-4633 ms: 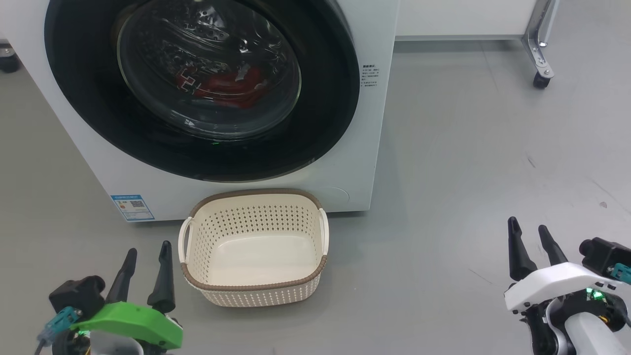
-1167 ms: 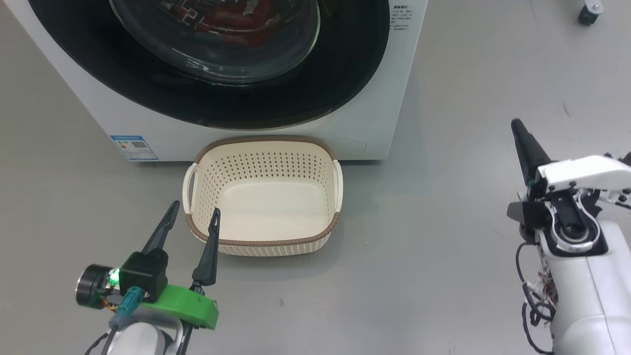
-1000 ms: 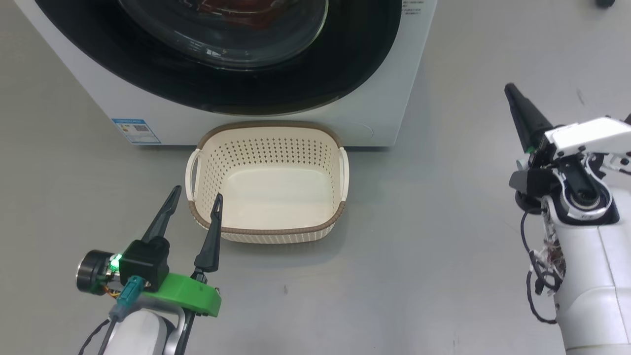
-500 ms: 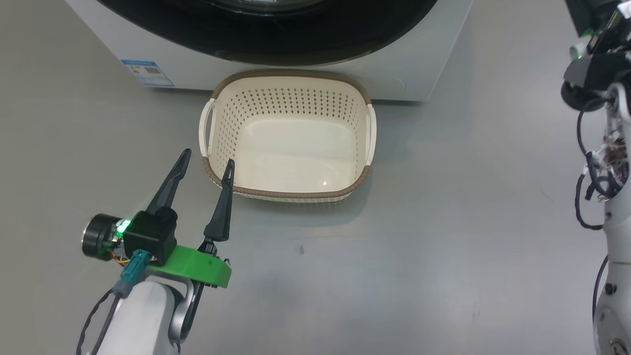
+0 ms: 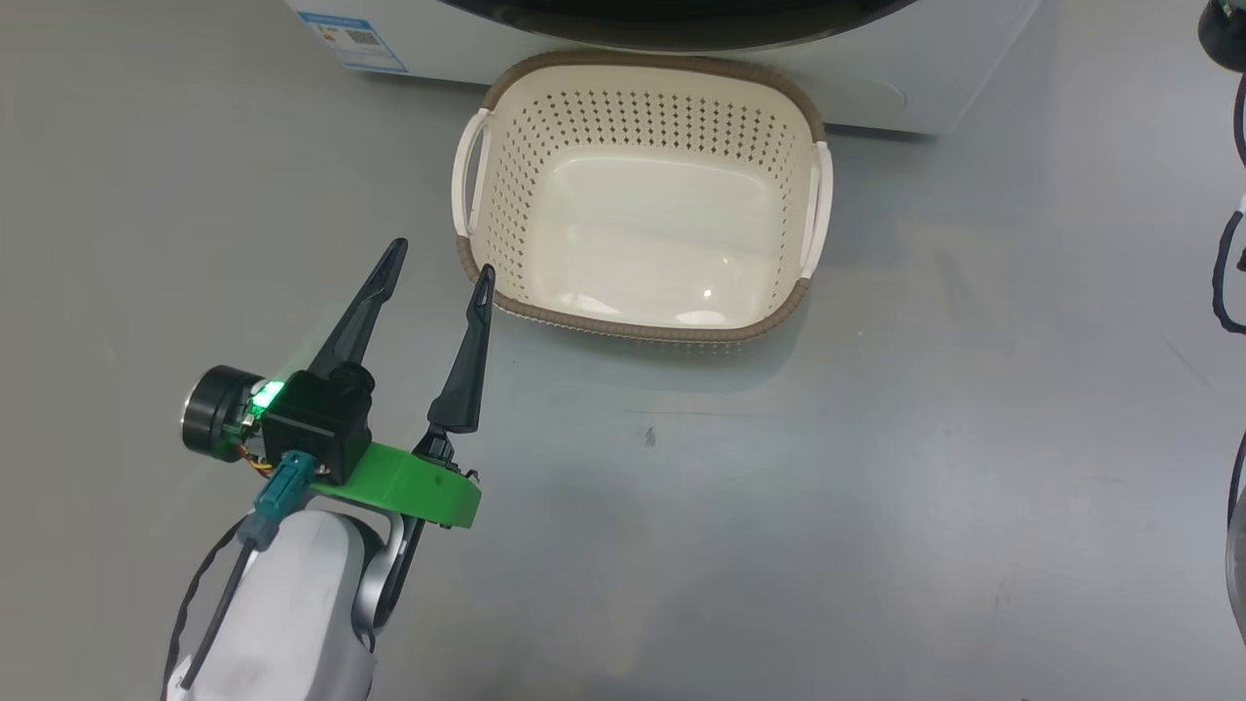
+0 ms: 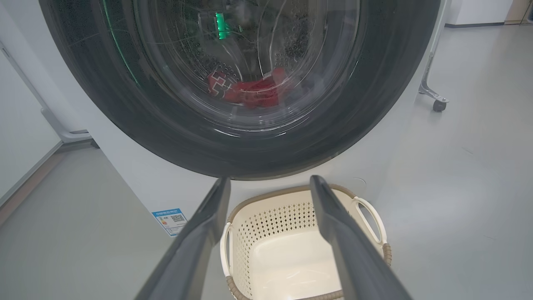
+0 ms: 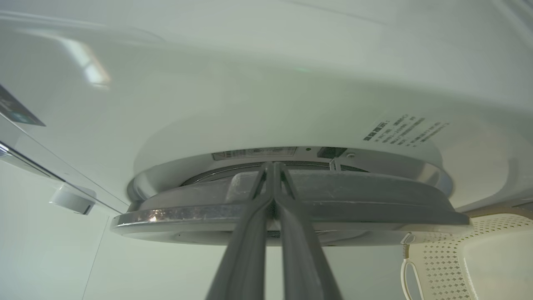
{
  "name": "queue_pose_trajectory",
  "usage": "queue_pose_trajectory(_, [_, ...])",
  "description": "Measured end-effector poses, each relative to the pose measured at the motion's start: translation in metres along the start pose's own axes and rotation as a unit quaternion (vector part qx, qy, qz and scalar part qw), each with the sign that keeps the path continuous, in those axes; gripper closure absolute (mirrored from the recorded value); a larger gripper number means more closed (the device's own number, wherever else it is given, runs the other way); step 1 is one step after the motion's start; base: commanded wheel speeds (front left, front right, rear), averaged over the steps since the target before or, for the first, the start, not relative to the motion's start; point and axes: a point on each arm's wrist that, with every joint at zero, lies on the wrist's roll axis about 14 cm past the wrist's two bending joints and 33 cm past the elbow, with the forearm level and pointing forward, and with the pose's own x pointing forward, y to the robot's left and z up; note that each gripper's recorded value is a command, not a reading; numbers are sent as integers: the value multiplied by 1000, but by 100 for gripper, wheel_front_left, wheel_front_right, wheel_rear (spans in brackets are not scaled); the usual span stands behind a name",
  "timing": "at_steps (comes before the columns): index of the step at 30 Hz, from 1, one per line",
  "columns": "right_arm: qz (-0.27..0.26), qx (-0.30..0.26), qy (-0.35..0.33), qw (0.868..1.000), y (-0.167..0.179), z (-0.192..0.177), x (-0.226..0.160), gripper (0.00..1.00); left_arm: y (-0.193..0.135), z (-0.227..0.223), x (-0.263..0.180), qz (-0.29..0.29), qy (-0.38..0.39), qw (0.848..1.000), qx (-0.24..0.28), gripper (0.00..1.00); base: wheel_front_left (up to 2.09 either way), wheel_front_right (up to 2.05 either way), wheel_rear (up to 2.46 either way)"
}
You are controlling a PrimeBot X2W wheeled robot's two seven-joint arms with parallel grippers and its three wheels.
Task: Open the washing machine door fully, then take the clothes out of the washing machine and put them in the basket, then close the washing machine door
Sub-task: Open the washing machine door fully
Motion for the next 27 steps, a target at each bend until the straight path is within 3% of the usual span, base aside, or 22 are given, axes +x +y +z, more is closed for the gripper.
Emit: queue_pose_trajectory(27, [-48, -18, 69, 996, -27, -25, 50, 100, 25, -16, -14, 35, 31, 999, 12, 0, 0, 0, 0])
